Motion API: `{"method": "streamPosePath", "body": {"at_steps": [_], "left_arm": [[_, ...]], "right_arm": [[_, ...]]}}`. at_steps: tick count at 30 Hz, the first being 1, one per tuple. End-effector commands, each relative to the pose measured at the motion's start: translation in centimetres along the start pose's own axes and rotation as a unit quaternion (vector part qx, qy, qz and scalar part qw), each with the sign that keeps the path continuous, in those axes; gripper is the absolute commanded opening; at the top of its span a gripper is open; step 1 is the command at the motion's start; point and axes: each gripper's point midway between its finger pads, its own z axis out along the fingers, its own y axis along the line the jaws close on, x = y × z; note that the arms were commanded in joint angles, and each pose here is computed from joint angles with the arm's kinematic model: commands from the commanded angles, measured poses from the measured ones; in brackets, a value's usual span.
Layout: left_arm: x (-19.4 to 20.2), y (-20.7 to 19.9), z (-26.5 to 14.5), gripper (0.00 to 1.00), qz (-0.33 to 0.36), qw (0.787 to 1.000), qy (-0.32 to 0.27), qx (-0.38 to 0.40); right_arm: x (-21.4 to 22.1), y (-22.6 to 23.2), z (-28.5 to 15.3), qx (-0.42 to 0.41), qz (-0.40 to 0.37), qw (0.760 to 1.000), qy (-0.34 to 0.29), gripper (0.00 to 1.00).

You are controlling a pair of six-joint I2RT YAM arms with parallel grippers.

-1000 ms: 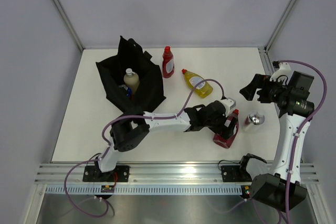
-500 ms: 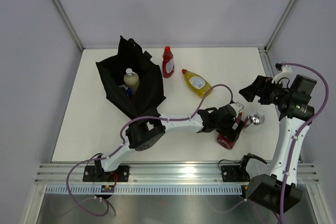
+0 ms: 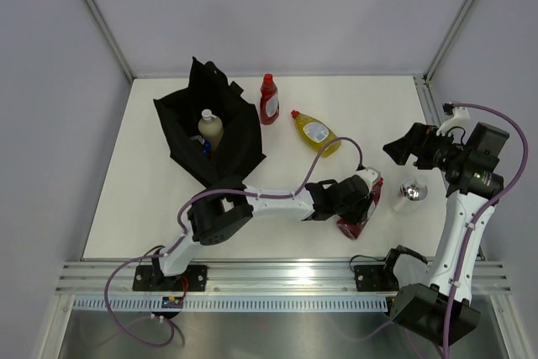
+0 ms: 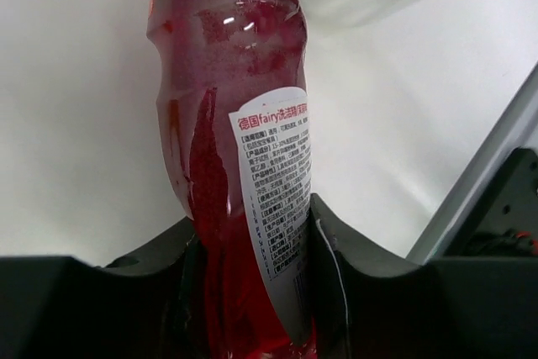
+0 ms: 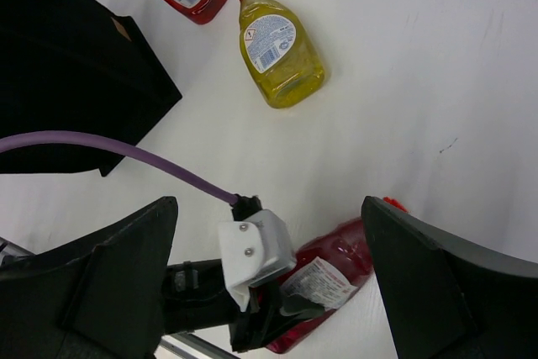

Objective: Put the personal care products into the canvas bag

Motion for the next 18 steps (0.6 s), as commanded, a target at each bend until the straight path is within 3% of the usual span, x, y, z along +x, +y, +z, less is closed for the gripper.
{"method": "streamPosePath", "body": {"at_steps": [1, 7, 12, 18], "left_arm": [[0.4, 4.8, -3.7, 0.0, 0.064, 0.995, 0.002, -0.082], [0.6, 7.1, -9.6, 0.0, 0.058, 0.996, -0.01, -0.064], [0.0, 6.2, -15.0, 0.0, 0.055, 0.997, -0.045, -0.02], [-1.7, 6.1, -20.2, 0.0, 0.053, 0.995, -0.077, -0.03]], "right_arm": [[-1.0, 0.9, -0.6, -0.012, -0.016, 1.0, -0.021, 1.0], [-1.2, 1.3, -0.9, -0.014, -0.023, 0.999, -0.028, 1.0], [-1.1, 1.8, -1.1, -0.022, -0.029, 0.999, -0.036, 1.0], [-1.0, 2.0, -1.0, -0.031, -0.029, 0.998, -0.034, 0.99]]}}
